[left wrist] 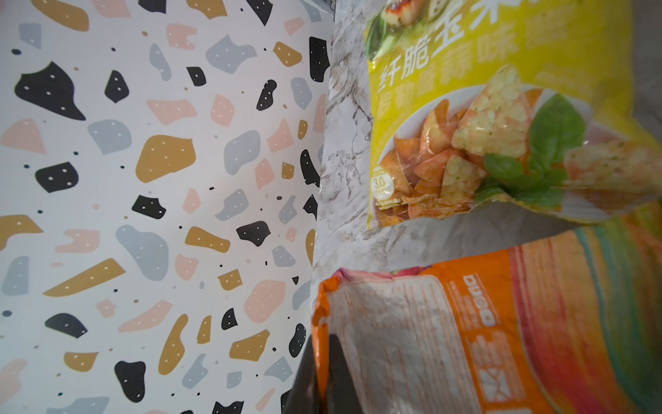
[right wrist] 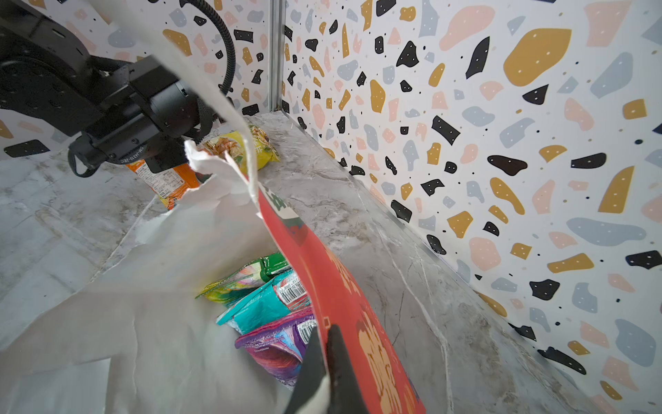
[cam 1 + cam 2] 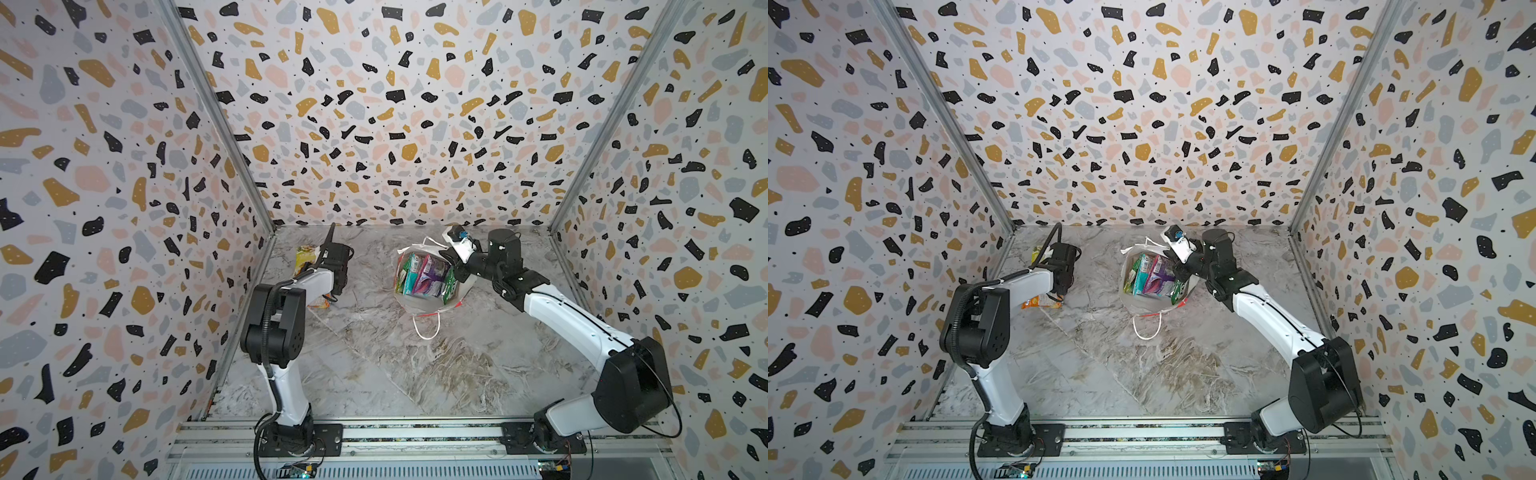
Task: Take the snacks out of the paper bag
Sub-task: Place the snack at the top-left of the table.
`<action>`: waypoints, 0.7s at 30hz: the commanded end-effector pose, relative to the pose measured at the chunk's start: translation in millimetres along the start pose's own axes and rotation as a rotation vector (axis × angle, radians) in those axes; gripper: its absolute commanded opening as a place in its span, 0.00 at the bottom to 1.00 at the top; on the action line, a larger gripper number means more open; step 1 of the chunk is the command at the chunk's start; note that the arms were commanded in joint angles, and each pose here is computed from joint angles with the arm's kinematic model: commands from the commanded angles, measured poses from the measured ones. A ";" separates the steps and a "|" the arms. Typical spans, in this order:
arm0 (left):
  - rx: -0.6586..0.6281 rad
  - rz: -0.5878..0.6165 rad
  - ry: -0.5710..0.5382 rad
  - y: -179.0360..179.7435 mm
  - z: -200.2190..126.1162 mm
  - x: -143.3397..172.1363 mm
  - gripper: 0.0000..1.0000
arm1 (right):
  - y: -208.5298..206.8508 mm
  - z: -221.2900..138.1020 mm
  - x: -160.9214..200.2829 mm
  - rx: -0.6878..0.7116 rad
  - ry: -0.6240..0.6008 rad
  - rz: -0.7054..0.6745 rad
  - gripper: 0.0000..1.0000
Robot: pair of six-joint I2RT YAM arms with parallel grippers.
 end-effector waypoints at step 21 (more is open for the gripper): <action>0.359 -0.427 -0.412 31.6 -68.4 -35.9 0.38 | -2.1 -11.2 -11.8 0.024 -0.045 -0.004 0.00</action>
Point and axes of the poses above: each gripper's point midway between its finger pads, its own z axis out along the fingers, its own y axis along the line the jaws close on, x = y × z, the point moved 6 cm from there along -z, back along the fingers, and after that the axes turned 14 degrees about z, right-handed, at the moved point
